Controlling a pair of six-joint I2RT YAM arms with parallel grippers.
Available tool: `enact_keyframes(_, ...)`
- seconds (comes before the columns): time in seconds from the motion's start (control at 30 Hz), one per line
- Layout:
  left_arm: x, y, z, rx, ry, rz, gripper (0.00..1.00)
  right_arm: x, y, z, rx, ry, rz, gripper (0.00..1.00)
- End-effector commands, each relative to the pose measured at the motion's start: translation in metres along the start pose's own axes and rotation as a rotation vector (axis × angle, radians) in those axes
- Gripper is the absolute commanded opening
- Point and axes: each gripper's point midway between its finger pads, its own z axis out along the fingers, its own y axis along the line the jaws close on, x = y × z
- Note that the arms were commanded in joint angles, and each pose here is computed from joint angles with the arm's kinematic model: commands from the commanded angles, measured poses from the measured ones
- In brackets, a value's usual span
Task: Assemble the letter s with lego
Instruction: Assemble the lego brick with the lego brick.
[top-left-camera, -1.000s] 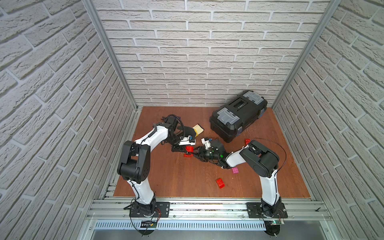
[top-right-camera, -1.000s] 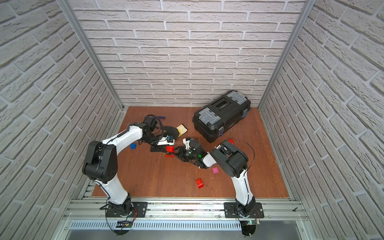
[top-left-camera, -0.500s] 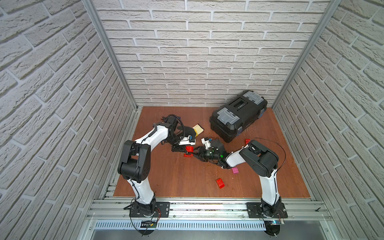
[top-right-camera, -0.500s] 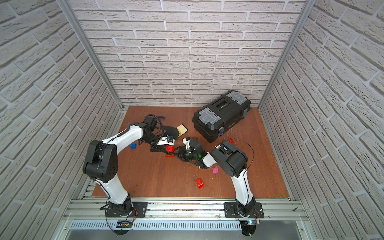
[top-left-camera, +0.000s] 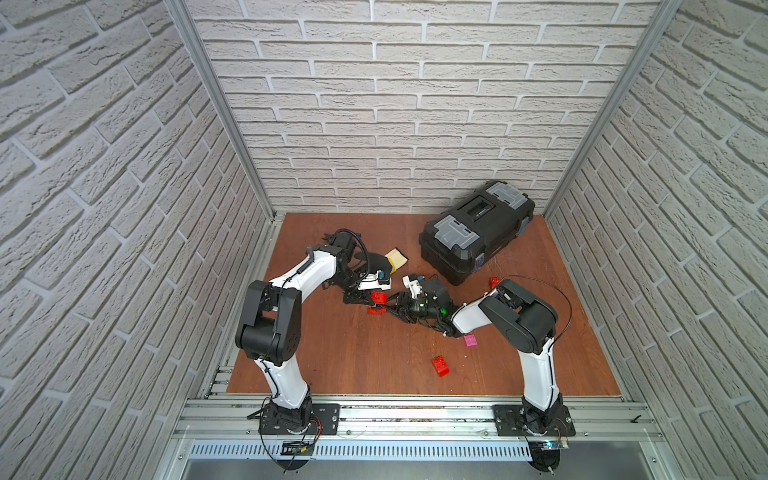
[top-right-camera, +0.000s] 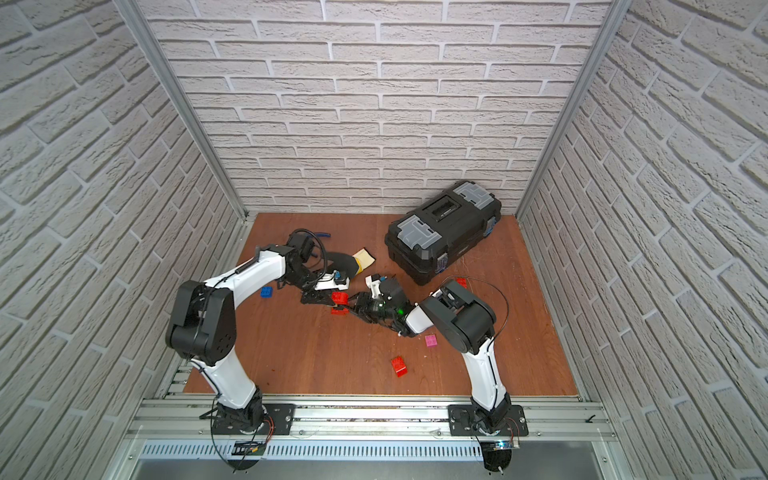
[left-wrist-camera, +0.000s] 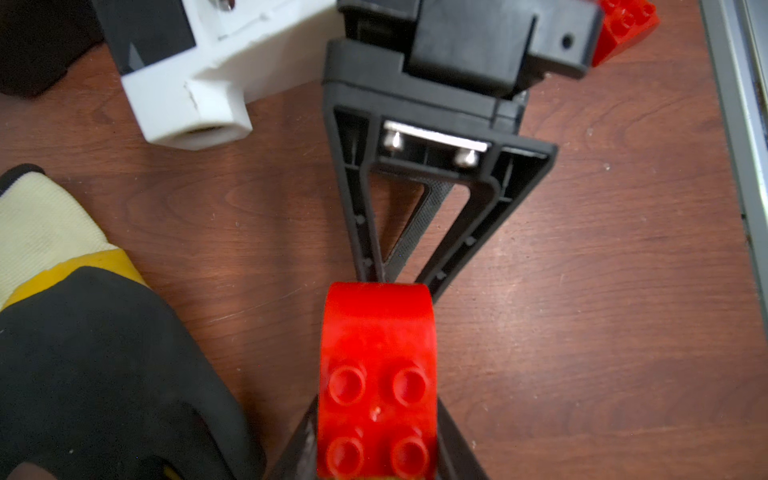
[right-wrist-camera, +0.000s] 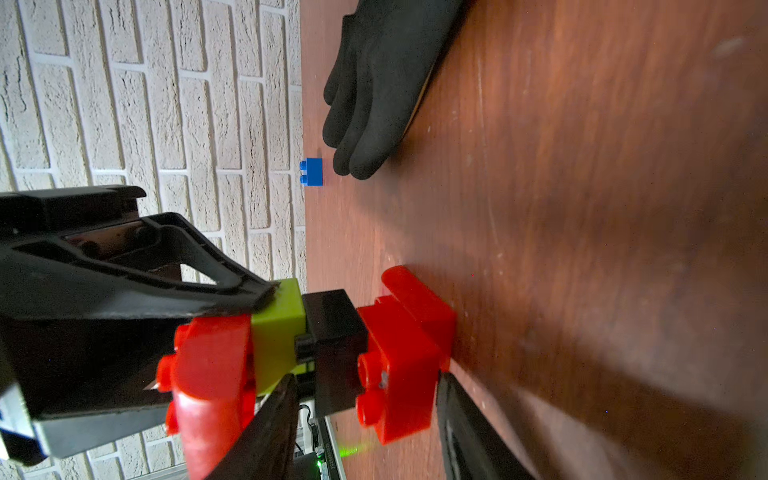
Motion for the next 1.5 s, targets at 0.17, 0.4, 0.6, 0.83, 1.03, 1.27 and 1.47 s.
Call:
enact_keyframes(0.17, 0.004, -0.009, 0.005, 0.037, 0.013, -0.015, 0.41, 0.007, -0.016, 0.0, 0.044, 0.03, 0.0, 0.55)
enact_keyframes(0.4, 0.002, -0.008, 0.003, 0.03, 0.006, -0.014, 0.43, 0.009, -0.016, -0.004, 0.048, 0.03, -0.017, 0.56)
enact_keyframes(0.6, 0.001, -0.008, 0.001, 0.029, -0.001, -0.019, 0.46, 0.011, -0.019, -0.006, 0.056, 0.035, -0.034, 0.56)
enact_keyframes(0.83, -0.002, -0.007, -0.003, 0.02, -0.016, -0.022, 0.5, 0.013, -0.018, -0.007, 0.058, 0.043, -0.053, 0.57)
enact_keyframes(1.03, -0.003, -0.007, -0.003, 0.024, -0.021, -0.025, 0.51, 0.012, -0.011, -0.006, 0.026, 0.048, -0.057, 0.59)
enact_keyframes(1.27, -0.004, -0.007, -0.003, 0.023, -0.03, -0.029, 0.54, 0.009, -0.006, -0.01, -0.02, 0.023, -0.038, 0.6)
enact_keyframes(1.47, -0.006, -0.007, -0.003, 0.025, -0.035, -0.032, 0.55, 0.006, 0.001, -0.01, -0.05, 0.015, -0.049, 0.61)
